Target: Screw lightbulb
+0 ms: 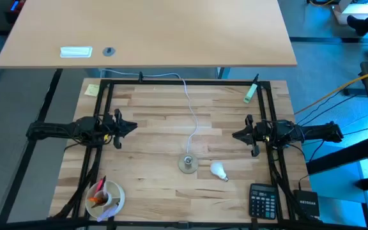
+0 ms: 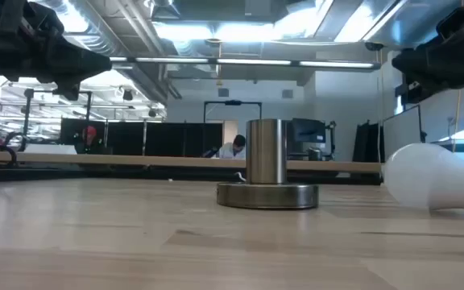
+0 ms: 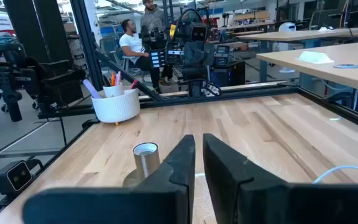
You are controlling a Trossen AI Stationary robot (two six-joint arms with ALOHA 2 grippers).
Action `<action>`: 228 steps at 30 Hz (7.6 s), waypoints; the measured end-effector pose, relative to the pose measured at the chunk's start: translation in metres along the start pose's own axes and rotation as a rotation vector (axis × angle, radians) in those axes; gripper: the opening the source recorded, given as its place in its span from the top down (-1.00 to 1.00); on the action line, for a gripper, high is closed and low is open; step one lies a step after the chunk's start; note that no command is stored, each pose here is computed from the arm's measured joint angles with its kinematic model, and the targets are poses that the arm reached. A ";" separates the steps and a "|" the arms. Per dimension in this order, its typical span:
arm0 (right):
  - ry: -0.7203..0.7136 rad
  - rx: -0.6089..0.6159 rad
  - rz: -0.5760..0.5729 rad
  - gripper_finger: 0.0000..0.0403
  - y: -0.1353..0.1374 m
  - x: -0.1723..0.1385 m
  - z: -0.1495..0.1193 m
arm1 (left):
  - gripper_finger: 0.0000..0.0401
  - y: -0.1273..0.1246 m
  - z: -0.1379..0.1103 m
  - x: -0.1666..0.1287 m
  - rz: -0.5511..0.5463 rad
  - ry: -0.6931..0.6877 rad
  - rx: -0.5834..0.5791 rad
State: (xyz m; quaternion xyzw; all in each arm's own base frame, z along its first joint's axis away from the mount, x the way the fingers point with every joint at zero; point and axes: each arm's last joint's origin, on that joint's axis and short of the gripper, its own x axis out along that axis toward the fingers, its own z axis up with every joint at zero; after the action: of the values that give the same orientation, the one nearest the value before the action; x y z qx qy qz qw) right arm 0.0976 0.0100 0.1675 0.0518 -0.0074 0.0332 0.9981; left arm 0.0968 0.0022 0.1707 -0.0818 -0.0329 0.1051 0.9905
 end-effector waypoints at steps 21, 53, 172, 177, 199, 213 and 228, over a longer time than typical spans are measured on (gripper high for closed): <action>0.000 0.000 0.000 0.81 0.000 0.000 0.000 | 0.80 0.000 0.000 0.000 0.000 0.000 0.000; 0.000 0.000 0.000 0.81 0.000 0.000 0.000 | 0.80 0.000 0.000 0.000 0.000 0.000 0.003; 1.230 0.370 -0.294 -0.31 0.177 0.179 -0.056 | 0.80 -0.153 0.010 0.124 -0.382 0.407 0.154; 1.198 0.253 -0.246 -0.05 0.176 0.181 -0.057 | 0.80 -0.153 0.010 0.124 -0.383 0.407 0.154; 1.065 0.148 -0.196 0.45 0.175 0.184 -0.036 | 0.62 -0.146 0.012 0.129 -0.326 0.422 0.024; 0.648 0.031 -0.274 0.45 0.164 0.177 0.044 | -0.14 -0.147 0.021 0.133 -0.334 0.330 -0.047; 0.201 -0.023 -0.110 0.44 0.137 0.236 0.083 | -0.13 -0.165 0.054 0.136 -0.417 0.081 -0.018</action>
State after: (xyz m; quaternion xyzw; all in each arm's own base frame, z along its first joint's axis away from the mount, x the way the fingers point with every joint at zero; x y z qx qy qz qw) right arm 0.3228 0.1533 0.2683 0.0370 0.0952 -0.0165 0.9946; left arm 0.2584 -0.1192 0.2579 -0.0862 -0.0103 -0.1058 0.9906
